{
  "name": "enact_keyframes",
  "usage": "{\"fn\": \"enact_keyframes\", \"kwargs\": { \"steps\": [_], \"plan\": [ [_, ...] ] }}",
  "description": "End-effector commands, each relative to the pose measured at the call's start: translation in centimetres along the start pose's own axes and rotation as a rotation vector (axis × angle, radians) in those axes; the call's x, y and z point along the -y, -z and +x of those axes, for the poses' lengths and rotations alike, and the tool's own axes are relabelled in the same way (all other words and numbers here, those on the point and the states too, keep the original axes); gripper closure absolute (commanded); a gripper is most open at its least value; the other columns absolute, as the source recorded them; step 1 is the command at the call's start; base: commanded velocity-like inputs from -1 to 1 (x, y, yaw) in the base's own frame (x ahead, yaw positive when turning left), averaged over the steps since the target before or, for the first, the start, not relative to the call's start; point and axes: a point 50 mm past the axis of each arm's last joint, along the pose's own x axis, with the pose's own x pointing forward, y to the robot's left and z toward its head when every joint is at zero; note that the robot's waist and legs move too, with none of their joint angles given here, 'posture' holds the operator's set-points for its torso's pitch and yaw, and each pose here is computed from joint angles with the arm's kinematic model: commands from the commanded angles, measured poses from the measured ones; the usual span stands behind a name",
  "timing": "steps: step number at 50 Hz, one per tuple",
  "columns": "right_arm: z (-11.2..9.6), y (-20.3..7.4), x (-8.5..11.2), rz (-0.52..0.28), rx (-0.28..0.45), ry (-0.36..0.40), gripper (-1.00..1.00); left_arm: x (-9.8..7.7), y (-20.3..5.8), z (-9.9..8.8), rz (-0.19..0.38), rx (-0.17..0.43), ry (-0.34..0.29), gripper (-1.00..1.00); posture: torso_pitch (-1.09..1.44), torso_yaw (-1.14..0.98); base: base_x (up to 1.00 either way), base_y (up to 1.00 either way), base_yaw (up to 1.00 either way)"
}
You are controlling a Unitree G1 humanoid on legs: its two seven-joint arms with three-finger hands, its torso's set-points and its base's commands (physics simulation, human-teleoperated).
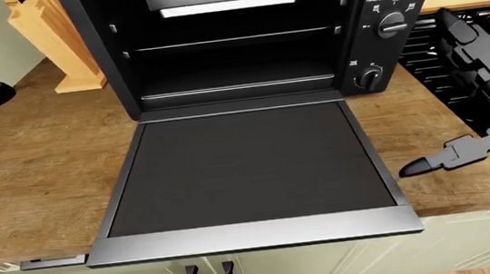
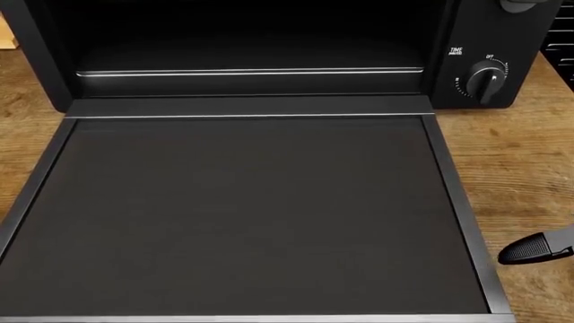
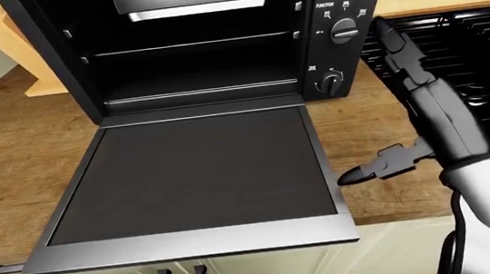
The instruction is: Close the toaster oven door.
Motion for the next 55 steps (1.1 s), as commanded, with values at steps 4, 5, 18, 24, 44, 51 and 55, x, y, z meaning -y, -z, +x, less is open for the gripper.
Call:
{"fn": "enact_keyframes", "kwargs": {
  "steps": [4, 5, 18, 24, 44, 51, 55],
  "plan": [
    [0.0, -0.6, 0.6, -0.045, 0.045, 0.036, -1.00, 0.0, -1.9, 0.1, 0.003, 0.086, 0.001, -1.00, 0.00, 0.00, 0.00, 0.00, 0.00],
    [0.0, -0.5, 0.6, -0.050, 0.044, 0.037, -1.00, 0.0, -1.9, 0.1, 0.003, 0.086, 0.001, -1.00, 0.00, 0.00, 0.00, 0.00, 0.00],
    [0.1, 0.2, 0.9, -0.088, 0.033, 0.052, -1.00, 0.0, -1.8, 0.1, 0.003, 0.085, 0.001, -1.00, 0.00, 0.00, 0.00, 0.00, 0.00],
    [0.2, 0.6, 1.0, -0.094, 0.026, 0.055, -1.00, 0.0, -1.8, 0.1, 0.004, 0.084, 0.002, -1.00, 0.00, 0.00, 0.00, 0.00, 0.00],
    [0.0, 1.5, 0.6, -0.087, 0.004, 0.051, -1.00, 0.0, -1.6, 0.0, 0.004, 0.081, 0.003, -1.00, 0.00, 0.00, 0.00, 0.00, 0.00],
    [0.0, 1.6, 0.4, -0.081, 0.001, 0.046, -1.00, 0.0, -1.7, 0.0, 0.003, 0.081, 0.002, -1.00, 0.00, 0.00, 0.00, 0.00, 0.00],
    [-0.1, 1.7, 0.2, -0.082, 0.001, 0.043, -1.00, 0.0, -1.7, 0.0, 0.002, 0.081, 0.002, -1.00, 0.00, 0.00, 0.00, 0.00, 0.00]
  ]
}}
